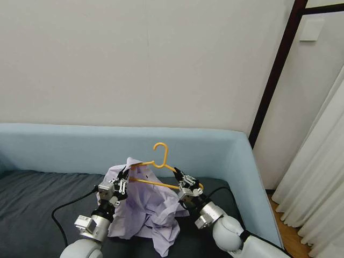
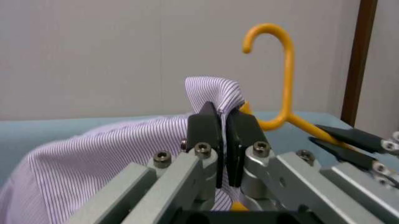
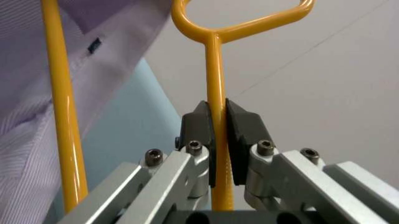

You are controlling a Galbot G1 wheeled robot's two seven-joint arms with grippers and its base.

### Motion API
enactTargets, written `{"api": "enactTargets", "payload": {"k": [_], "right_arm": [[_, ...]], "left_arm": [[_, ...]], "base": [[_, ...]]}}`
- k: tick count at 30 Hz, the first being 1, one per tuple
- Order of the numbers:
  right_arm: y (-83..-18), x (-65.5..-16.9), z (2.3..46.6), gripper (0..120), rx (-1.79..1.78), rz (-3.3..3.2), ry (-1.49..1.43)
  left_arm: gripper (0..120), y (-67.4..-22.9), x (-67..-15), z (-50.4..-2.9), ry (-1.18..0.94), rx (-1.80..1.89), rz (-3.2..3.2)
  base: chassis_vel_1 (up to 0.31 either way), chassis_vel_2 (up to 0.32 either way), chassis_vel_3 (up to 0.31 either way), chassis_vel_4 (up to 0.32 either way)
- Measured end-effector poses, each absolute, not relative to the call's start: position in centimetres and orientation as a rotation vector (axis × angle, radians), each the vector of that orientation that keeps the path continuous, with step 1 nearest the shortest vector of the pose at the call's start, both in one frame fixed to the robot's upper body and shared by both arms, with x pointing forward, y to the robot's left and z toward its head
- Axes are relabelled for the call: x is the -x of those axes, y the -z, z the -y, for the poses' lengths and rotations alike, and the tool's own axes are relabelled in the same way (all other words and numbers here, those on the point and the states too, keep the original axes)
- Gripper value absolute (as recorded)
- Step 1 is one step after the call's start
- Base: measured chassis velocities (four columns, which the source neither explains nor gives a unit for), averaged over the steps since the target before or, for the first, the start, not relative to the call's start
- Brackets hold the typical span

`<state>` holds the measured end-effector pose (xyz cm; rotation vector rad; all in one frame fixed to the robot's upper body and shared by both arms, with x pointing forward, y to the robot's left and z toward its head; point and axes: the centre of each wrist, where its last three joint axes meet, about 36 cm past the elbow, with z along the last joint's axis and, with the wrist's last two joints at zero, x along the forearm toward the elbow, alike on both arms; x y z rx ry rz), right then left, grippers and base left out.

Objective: Pick up the clothes from the sofa and hang them on the clothes hanger.

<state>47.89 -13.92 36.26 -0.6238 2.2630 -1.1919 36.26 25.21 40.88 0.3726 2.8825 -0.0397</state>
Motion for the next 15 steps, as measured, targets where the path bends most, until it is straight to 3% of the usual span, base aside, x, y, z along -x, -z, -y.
{"api": "enactTargets", "payload": {"k": [15], "right_arm": [[-37.6, -49.8, 12.6, 5, 0.547, -2.33, 1.077]], "left_arm": [[0, -37.8, -36.5, -21.8, 0.083, -0.419, -2.877]], "base": [[0.0, 0.0, 0.0, 0.0]]}}
